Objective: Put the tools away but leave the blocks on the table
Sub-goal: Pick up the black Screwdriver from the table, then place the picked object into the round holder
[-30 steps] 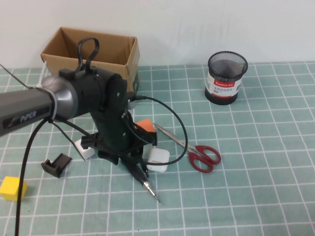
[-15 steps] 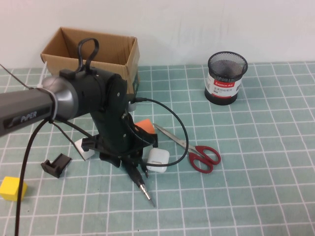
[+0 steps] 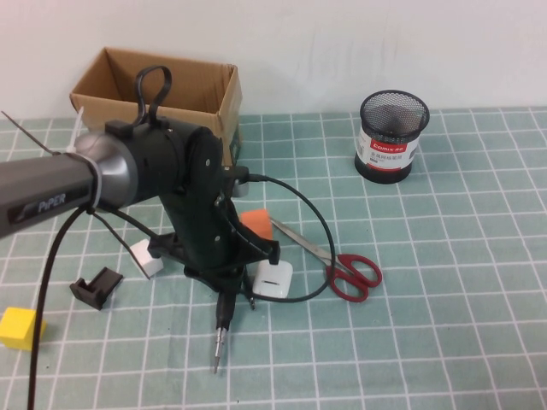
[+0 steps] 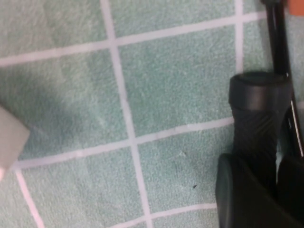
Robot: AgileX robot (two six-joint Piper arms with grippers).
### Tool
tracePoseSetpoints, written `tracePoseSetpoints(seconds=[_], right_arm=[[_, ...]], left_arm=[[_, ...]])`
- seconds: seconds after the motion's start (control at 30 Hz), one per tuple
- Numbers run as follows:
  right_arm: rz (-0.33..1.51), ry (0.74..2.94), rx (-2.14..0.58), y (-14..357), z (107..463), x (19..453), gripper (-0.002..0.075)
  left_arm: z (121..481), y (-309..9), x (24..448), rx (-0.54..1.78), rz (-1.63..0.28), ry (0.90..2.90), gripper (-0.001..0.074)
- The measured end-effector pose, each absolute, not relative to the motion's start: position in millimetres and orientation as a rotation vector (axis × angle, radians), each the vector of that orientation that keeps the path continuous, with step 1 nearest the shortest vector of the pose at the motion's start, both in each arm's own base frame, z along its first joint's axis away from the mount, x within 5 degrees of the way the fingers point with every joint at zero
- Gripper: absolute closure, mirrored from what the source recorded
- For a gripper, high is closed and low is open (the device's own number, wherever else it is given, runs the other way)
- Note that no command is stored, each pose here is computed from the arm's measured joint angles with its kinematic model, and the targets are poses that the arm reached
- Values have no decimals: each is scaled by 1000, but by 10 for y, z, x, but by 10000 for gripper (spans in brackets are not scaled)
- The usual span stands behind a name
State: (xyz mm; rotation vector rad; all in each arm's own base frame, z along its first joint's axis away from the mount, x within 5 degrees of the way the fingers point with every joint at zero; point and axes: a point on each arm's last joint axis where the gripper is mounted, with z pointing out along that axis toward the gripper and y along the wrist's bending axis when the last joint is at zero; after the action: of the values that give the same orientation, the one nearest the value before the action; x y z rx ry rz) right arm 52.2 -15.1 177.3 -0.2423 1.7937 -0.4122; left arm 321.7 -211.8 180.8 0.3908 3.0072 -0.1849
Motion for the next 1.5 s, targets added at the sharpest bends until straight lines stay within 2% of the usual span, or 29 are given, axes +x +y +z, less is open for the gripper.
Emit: tracePoseSetpoints(seconds=[0.53, 0.63, 0.9, 1.03, 1.27, 1.5], right_arm=[[-412, 1794, -242, -151, 1773, 522, 734], [-412, 1794, -242, -151, 1773, 522, 734], [-412, 1794, -242, -151, 1773, 522, 734], [-412, 1794, -242, -151, 1773, 522, 734], [-412, 1794, -242, -151, 1773, 522, 734], [-412, 1794, -242, -151, 1773, 522, 734]], left_arm=[[1866, -2115, 3216, 676, -175, 2921, 610], [2046, -2072, 3175, 700, -162, 2884, 610], [2894, -1893, 2896, 726, -227, 2679, 610], [3181, -1802, 2753, 744, -245, 2592, 610], [3478, -1722, 2602, 821, -270, 2440, 611], [3639, -1901, 2579, 969, -478, 2181, 611]])
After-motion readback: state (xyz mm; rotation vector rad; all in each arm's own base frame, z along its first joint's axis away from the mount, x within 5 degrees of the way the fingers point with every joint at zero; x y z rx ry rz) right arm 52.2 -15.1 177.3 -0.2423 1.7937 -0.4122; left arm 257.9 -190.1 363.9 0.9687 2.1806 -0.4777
